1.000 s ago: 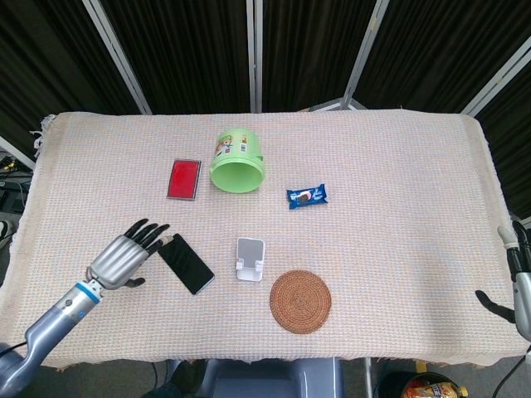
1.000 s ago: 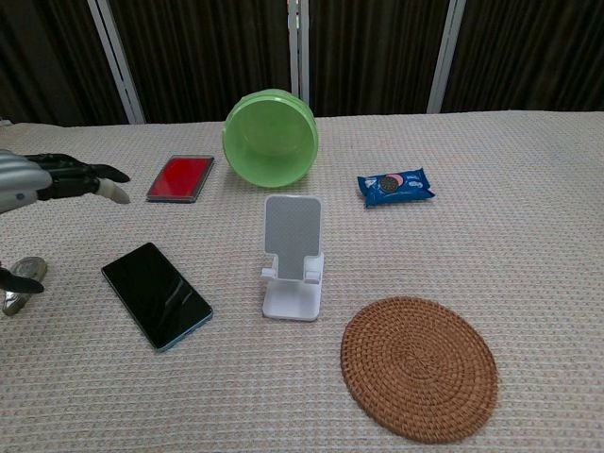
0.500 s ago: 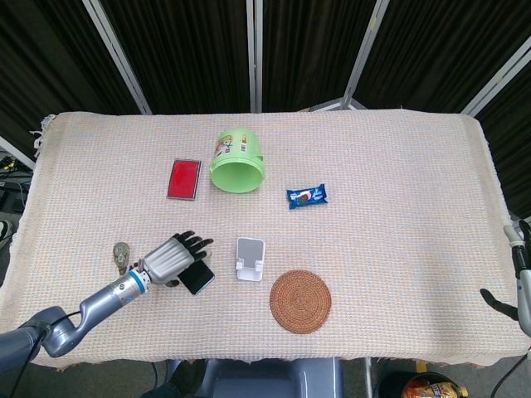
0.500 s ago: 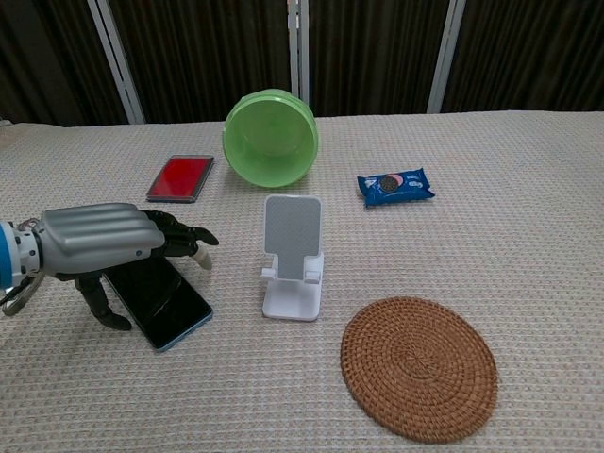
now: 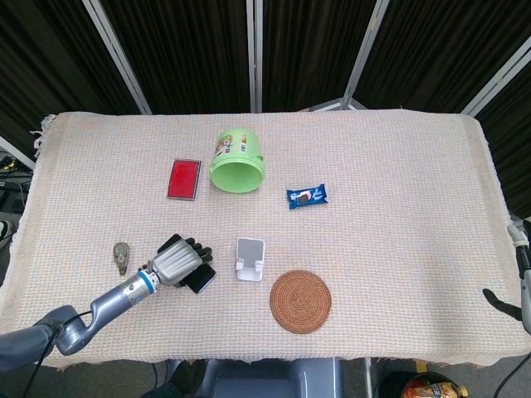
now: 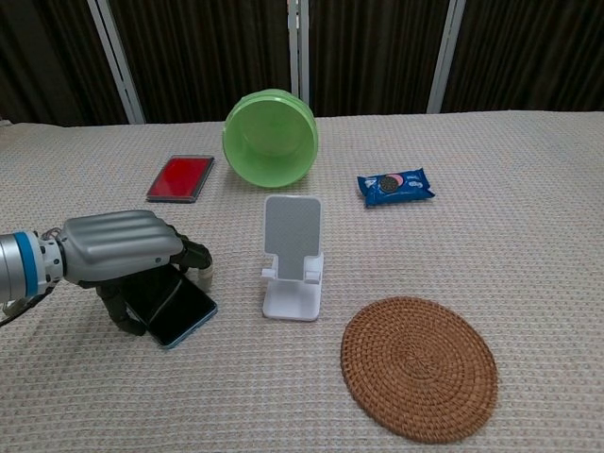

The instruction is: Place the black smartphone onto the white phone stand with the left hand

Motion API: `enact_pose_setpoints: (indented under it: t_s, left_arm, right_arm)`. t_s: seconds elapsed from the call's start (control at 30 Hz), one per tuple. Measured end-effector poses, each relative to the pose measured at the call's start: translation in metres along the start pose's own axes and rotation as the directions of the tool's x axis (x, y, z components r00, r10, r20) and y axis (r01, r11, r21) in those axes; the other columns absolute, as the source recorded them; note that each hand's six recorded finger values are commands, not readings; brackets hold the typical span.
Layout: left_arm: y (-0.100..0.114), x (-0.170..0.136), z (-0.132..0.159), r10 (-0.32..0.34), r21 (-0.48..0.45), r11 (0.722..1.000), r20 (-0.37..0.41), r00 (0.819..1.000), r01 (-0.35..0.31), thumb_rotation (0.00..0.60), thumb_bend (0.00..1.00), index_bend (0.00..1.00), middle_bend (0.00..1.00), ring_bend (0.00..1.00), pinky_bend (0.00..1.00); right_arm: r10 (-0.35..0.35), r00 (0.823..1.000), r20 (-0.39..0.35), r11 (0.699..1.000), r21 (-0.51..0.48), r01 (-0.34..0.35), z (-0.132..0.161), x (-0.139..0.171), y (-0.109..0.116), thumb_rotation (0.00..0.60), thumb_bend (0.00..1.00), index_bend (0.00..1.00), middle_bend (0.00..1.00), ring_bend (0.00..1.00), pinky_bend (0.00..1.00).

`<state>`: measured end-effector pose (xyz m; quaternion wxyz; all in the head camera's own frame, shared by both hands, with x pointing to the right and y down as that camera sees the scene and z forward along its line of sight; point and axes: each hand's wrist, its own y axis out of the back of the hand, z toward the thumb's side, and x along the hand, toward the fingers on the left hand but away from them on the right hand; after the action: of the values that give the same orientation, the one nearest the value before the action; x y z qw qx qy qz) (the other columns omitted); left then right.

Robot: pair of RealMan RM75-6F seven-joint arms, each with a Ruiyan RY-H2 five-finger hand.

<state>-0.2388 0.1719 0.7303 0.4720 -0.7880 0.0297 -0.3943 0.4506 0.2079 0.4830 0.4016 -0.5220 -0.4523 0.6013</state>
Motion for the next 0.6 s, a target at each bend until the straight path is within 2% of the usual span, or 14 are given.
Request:
enact_pose_setpoints:
  t_s: [0.07,0.3,0.5,0.6]
  left_arm:
    - [0.001,0.000,0.000,0.006,0.004,1.000,-0.001,1.000,-0.006,0.600,0.00,0.44,0.42,0.46,0.44]
    - [0.018,-0.004,-0.009,0.082,0.024,0.996,-0.025,0.996,-0.081,0.600,0.00,0.47,0.43,0.46,0.44]
    - [0.046,-0.012,-0.019,0.162,0.067,0.985,-0.037,0.986,-0.160,0.600,0.00,0.49,0.43,0.46,0.44]
    - [0.064,-0.014,-0.019,0.220,0.106,0.970,-0.026,0.975,-0.216,0.600,0.00,0.50,0.43,0.46,0.44]
  right_arm:
    - [0.000,1.000,0.000,1.000,-0.001,0.000,0.000,0.000,0.000,0.600,0.00,0.00,0.00,0.00,0.00]
    - [-0.003,1.000,-0.002,1.000,-0.007,0.002,0.000,0.001,0.002,0.600,0.00,0.00,0.00,0.00,0.00]
    - [-0.004,1.000,-0.003,1.000,-0.015,0.004,0.000,0.001,0.003,0.600,0.00,0.00,0.00,0.00,0.00]
    - [-0.005,1.000,-0.003,1.000,-0.020,0.005,-0.001,0.002,0.004,0.600,0.00,0.00,0.00,0.00,0.00]
